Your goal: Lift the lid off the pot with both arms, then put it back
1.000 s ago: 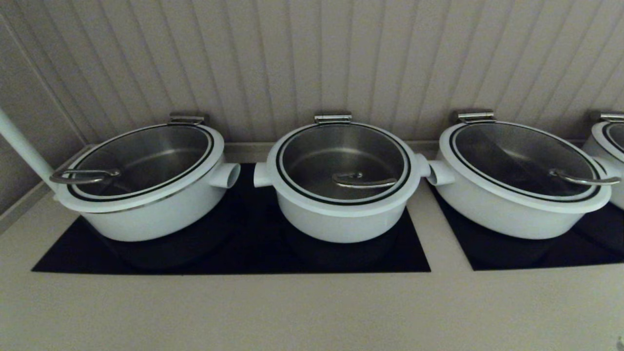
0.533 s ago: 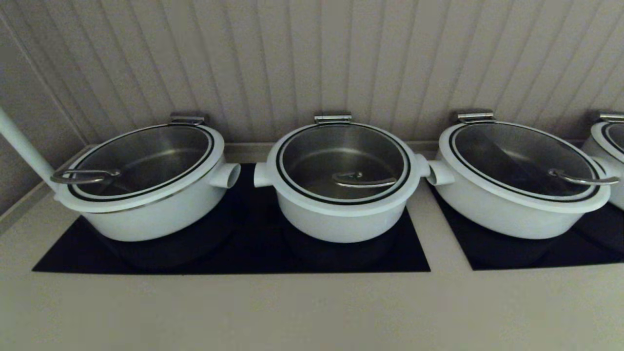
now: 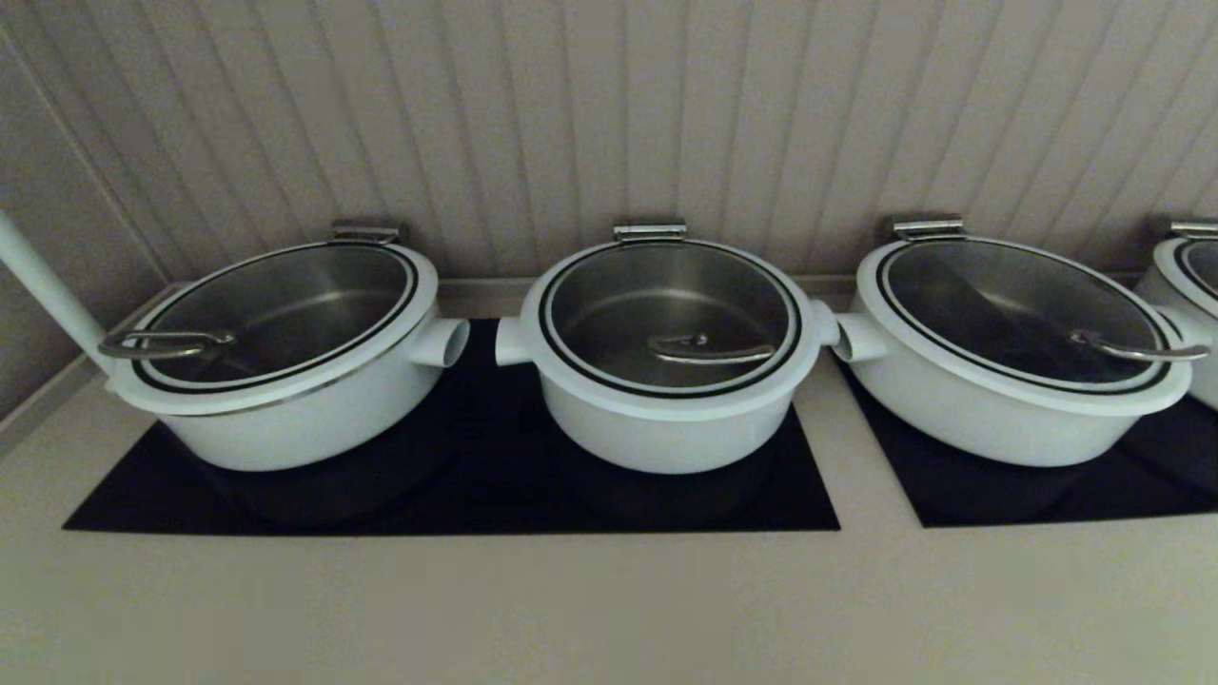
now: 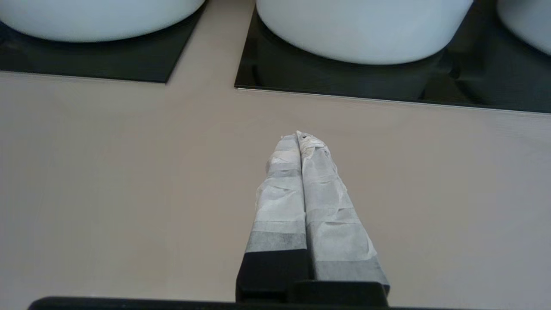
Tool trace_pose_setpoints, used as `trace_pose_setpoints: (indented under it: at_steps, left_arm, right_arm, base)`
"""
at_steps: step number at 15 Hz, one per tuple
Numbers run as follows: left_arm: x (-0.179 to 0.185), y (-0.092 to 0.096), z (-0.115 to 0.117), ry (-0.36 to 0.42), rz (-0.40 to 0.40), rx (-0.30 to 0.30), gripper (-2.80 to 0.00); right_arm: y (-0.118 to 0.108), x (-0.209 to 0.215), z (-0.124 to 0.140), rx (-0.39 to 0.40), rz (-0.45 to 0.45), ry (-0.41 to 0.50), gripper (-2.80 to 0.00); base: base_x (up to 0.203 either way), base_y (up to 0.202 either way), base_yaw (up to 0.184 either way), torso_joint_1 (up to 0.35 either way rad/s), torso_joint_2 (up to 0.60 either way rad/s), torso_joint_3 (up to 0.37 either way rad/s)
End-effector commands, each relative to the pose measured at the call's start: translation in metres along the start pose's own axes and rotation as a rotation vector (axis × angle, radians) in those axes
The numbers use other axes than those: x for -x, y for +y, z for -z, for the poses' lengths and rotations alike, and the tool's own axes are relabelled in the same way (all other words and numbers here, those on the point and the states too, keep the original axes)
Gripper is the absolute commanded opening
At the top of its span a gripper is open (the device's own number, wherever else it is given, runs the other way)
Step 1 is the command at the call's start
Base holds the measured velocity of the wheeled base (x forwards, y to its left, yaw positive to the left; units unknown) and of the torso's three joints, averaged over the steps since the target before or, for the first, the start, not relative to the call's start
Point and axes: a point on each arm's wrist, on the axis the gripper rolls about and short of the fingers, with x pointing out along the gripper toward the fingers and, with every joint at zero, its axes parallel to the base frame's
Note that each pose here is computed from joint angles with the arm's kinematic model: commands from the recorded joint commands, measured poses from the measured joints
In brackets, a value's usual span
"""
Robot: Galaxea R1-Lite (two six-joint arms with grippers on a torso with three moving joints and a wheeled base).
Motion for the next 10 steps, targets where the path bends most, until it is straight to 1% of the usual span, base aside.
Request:
trace_pose_setpoints:
  at_steps: [1, 3, 10]
  left_arm:
    - [0.0, 0.0, 0.0001, 0.0, -0.001, 0.0, -2.8]
    - [0.0, 0.0, 0.0001, 0.0, -0.001, 0.0, -2.8]
    - [0.0, 0.0, 0.0001, 0.0, -0.001, 0.0, -2.8]
  right_arm:
    - [0.0, -0.0002, 0.0002, 0.001, -0.001, 0.001, -2.8]
    - [0.0, -0.0002, 0.0002, 0.01, -0.001, 0.001, -2.8]
    - [0.0001, -0.0002, 0.0002, 0.005, -0.002, 0.001, -2.8]
  base:
    - [0.0, 0.0, 0.0, 0.0, 0.0, 0.0]
    - [0.0, 0.0, 0.0, 0.0, 0.0, 0.0]
    - [0.0, 0.0, 0.0, 0.0, 0.0, 0.0]
